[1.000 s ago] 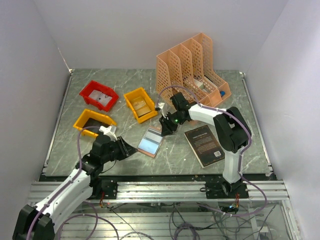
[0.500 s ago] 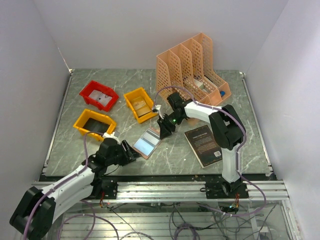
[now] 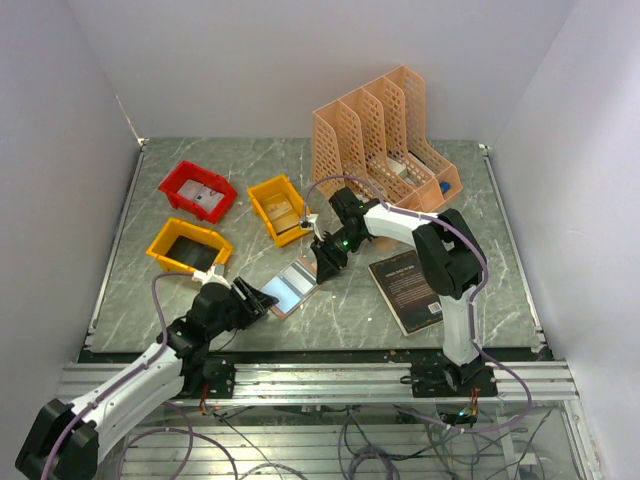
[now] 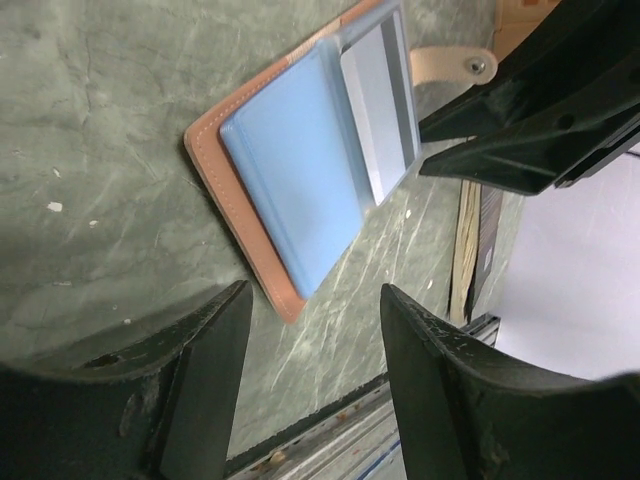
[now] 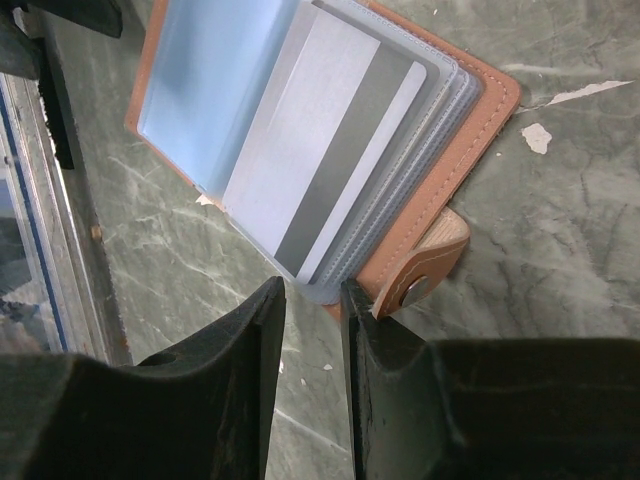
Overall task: Put the credit cards into the card holder
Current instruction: Close the card holder at the center of the board.
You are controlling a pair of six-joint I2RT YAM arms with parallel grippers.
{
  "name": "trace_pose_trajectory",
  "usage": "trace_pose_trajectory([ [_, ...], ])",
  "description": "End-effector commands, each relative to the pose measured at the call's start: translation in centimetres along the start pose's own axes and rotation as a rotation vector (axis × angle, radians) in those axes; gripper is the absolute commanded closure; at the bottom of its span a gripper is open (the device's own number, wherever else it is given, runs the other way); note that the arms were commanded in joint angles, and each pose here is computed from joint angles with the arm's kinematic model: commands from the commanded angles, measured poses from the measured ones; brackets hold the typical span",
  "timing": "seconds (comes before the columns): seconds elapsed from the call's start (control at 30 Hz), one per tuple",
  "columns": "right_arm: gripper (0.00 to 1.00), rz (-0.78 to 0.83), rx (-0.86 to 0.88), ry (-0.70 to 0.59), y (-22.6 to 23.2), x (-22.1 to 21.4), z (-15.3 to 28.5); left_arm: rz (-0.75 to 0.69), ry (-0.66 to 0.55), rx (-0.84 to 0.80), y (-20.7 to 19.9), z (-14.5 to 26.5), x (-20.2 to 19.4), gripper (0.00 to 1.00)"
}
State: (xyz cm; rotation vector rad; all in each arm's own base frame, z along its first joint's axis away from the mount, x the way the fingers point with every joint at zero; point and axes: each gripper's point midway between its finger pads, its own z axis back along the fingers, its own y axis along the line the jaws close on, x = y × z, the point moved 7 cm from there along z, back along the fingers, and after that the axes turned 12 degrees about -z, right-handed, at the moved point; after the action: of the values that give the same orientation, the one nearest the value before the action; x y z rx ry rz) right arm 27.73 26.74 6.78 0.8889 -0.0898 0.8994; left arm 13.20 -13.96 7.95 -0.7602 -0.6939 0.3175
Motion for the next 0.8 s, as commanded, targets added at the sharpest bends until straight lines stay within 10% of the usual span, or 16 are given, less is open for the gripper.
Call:
trace_pose_trajectory([
  [0.0,0.70,-0.062,-0.001,0.073,-0.4,-1.7,-1.3,0.035,-0.070,0.065,1.0,0.0,0.3,0.34],
  [0.77,0.70,-0.071,-0.006,0.083,-0.7,-2.0,-1.5,0.037,-0.165,-0.016,0.1,-1.6,1.5,0.30],
])
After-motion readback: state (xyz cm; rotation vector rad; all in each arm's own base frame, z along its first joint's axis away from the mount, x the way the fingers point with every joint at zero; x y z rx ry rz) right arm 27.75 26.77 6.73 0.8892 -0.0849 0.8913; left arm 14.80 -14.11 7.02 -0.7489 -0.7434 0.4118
